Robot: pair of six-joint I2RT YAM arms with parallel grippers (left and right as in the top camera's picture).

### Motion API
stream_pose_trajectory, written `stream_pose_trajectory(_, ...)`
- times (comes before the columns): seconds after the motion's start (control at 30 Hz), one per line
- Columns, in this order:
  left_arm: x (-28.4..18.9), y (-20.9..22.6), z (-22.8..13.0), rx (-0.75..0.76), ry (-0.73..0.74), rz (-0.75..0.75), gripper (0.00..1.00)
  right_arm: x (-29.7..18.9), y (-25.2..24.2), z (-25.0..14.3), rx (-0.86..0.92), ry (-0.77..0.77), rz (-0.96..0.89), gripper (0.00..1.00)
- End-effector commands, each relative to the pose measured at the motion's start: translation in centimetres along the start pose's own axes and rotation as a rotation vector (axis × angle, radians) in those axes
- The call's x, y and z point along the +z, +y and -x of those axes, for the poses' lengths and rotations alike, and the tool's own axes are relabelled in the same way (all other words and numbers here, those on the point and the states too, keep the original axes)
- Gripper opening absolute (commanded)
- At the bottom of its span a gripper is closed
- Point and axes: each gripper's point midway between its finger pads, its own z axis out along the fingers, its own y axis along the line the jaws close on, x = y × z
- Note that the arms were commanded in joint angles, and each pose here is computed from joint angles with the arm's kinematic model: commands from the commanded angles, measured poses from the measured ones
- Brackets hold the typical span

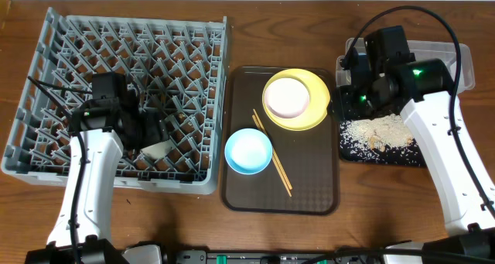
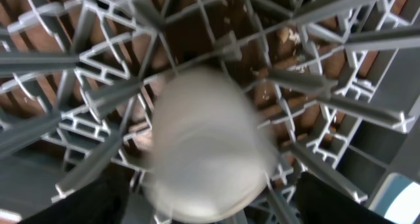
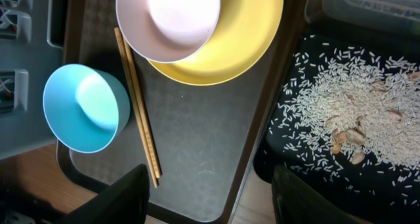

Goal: Sort waste into correct bins and load items into the dishwasher
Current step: 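Move the left gripper to the light-blue bowl and grasp it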

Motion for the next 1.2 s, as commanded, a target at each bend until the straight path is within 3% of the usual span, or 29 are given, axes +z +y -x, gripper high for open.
stream_pose_trajectory(0.0,-0.4,0.3,1.0,-0.006,-0.035,0.018,0.96,-0.6,-0.1,0.5,-0.031,-0.019,-0.008,0.6)
stream_pose_trajectory(0.33,-4.9,-2.1,3.4,0.037,-0.198,-0.036,1.0,-1.1,-2.4,1.0,0.029,-0.043,-0.028,0.72)
stream_pose_trajectory(0.37,-5.4,-2.8,3.2,0.041,-0.212,-0.051,1.0,-1.2,-3.2,1.2,0.073,-0.053,-0.033,0.81)
stream_pose_trajectory(0.4,-5.8,-3.7,3.0,0.042,-0.223,-0.068,1.0,-1.4,-4.1,1.5,0.14,-0.068,-0.039,0.99)
stream_pose_trajectory(0.47,-6.5,-6.0,2.2,0.068,-0.23,-0.115,1.0,-1.8,-5.2,1.7,0.247,-0.082,-0.025,0.99)
stream_pose_trajectory(0.77,-7.4,-16.9,-2.0,0.289,-0.194,-0.361,1.0,-2.6,-8.4,1.2,0.254,-0.086,-0.031,0.99)
stream_pose_trajectory(1.17,-1.3,-23.8,-8.5,0.591,-0.066,-0.292,0.96,-2.6,-8.6,1.0,0.264,-0.081,-0.033,0.99)
